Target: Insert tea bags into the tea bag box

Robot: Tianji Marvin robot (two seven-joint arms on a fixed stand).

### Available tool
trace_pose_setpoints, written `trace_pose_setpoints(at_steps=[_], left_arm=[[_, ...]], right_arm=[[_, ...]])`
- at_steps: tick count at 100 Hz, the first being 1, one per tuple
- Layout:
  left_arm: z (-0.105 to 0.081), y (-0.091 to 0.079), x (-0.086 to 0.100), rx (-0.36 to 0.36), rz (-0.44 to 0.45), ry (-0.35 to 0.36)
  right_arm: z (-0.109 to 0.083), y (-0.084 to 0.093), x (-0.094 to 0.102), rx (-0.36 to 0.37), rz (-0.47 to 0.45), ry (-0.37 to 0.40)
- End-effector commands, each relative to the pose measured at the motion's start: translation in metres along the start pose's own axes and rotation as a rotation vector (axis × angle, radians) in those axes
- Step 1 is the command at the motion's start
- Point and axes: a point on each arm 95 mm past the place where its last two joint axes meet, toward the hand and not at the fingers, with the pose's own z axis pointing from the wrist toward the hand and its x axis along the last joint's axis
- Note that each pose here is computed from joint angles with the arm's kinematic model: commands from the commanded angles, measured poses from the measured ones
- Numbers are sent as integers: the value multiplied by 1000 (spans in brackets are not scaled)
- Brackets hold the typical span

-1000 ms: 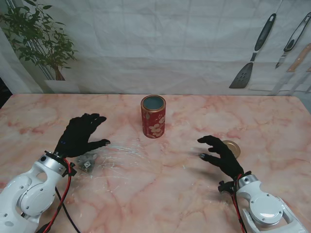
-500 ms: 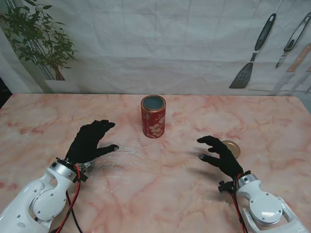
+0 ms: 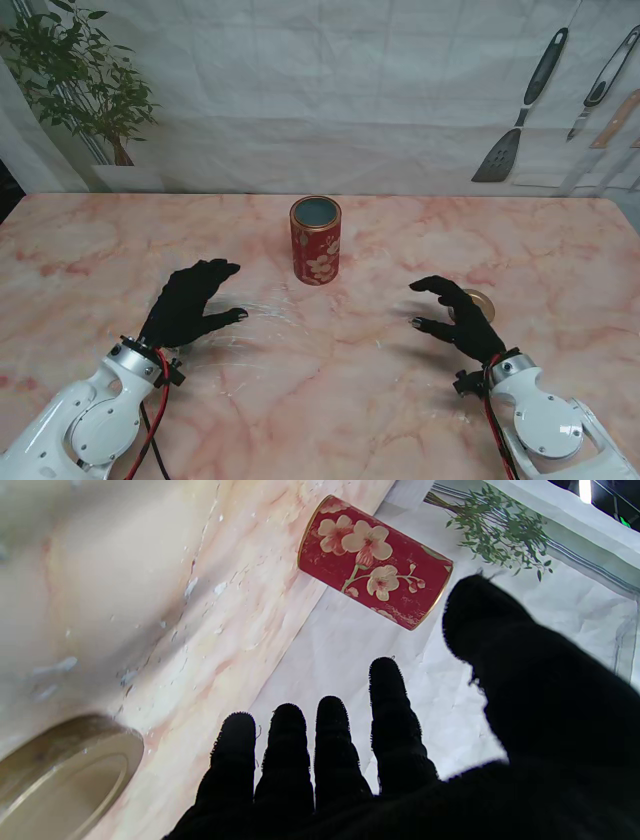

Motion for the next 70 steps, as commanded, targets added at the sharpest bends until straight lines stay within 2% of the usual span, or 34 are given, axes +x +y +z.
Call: trace_pose_setpoints(at_steps=[1,32,70], left_arm=[[-1,3,2,-14,-5,2],[-1,4,4,-20,9,14],[2,5,6,-30,10,27]], right_arm=[[0,5,6,1,-27,4],[5,29,14,-4,-206,-40],[27,53,11,17,-382,-87]])
